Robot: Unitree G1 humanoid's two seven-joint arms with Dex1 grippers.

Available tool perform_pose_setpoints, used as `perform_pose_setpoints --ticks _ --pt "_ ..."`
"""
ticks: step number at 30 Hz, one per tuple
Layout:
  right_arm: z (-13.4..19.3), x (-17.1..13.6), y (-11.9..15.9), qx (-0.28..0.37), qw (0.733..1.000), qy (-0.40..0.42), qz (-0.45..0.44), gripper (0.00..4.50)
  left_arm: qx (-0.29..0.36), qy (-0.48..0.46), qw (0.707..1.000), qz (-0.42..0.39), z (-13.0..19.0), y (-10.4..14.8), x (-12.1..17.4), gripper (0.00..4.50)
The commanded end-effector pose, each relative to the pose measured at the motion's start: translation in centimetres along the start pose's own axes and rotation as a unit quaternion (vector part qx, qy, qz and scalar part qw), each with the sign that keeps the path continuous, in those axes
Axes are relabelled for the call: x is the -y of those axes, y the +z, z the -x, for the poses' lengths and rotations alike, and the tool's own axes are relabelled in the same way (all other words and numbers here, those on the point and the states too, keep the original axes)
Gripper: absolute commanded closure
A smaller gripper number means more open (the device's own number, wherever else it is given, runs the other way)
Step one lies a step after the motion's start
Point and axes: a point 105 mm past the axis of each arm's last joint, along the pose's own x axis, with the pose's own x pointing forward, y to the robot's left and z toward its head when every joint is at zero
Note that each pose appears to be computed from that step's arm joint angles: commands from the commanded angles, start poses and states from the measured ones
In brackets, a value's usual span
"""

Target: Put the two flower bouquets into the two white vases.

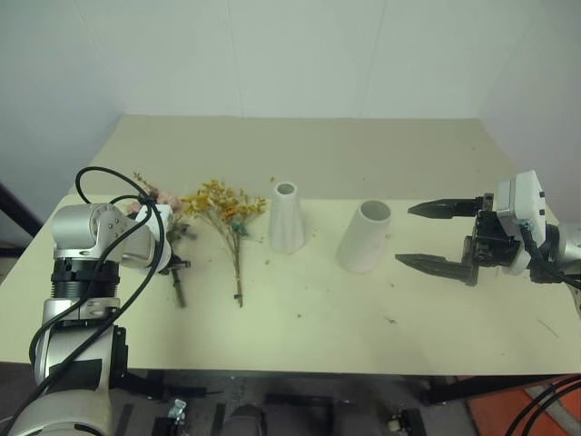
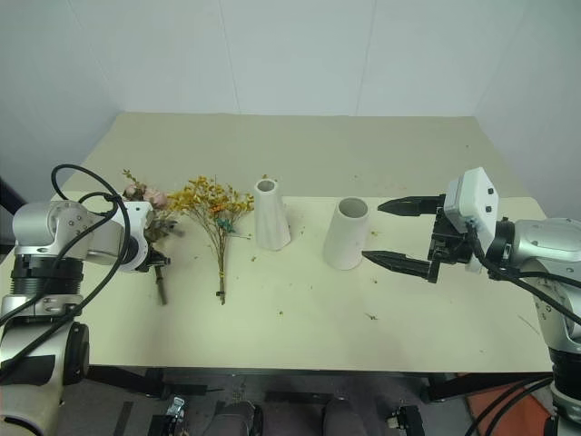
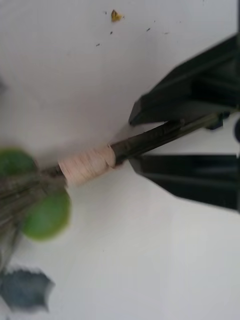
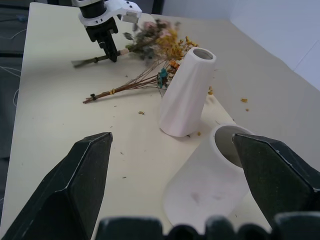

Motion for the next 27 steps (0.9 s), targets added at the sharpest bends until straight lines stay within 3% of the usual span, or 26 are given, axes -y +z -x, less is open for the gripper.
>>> perform_pose_setpoints --ticks 1,8,14,20,22,24,27 --pt "0.2 0.1 1.2 0.012 1.000 0.001 0.029 0.00 0.025 0.020 0.999 0.012 1.0 1.2 -0.8 4.47" --pt "0.3 0.1 1.0 0.013 1.000 -0.004 0.025 0.00 0.065 0.081 0.994 0.025 2.7 2.7 -3.0 4.47" --pt "0.3 0.2 0.8 0.016 1.000 -0.009 0.021 0.00 0.143 0.154 0.977 0.032 6.0 5.9 -4.9 4.47" --pt "0.3 0.5 0.8 0.020 0.999 -0.019 0.020 0.00 0.316 0.098 0.944 -0.001 9.3 10.6 -1.8 4.47" --pt "0.4 0.5 0.8 0.021 0.999 -0.023 0.020 0.00 0.347 0.066 0.935 -0.007 10.1 11.4 -0.7 4.47" --pt "0.7 0.6 0.7 0.020 0.999 -0.032 0.018 0.00 0.419 -0.011 0.907 -0.027 12.1 12.8 1.9 4.47" --pt "0.9 0.7 0.5 0.017 0.999 -0.044 0.016 0.00 0.468 -0.093 0.878 -0.052 13.8 13.7 4.4 4.47"
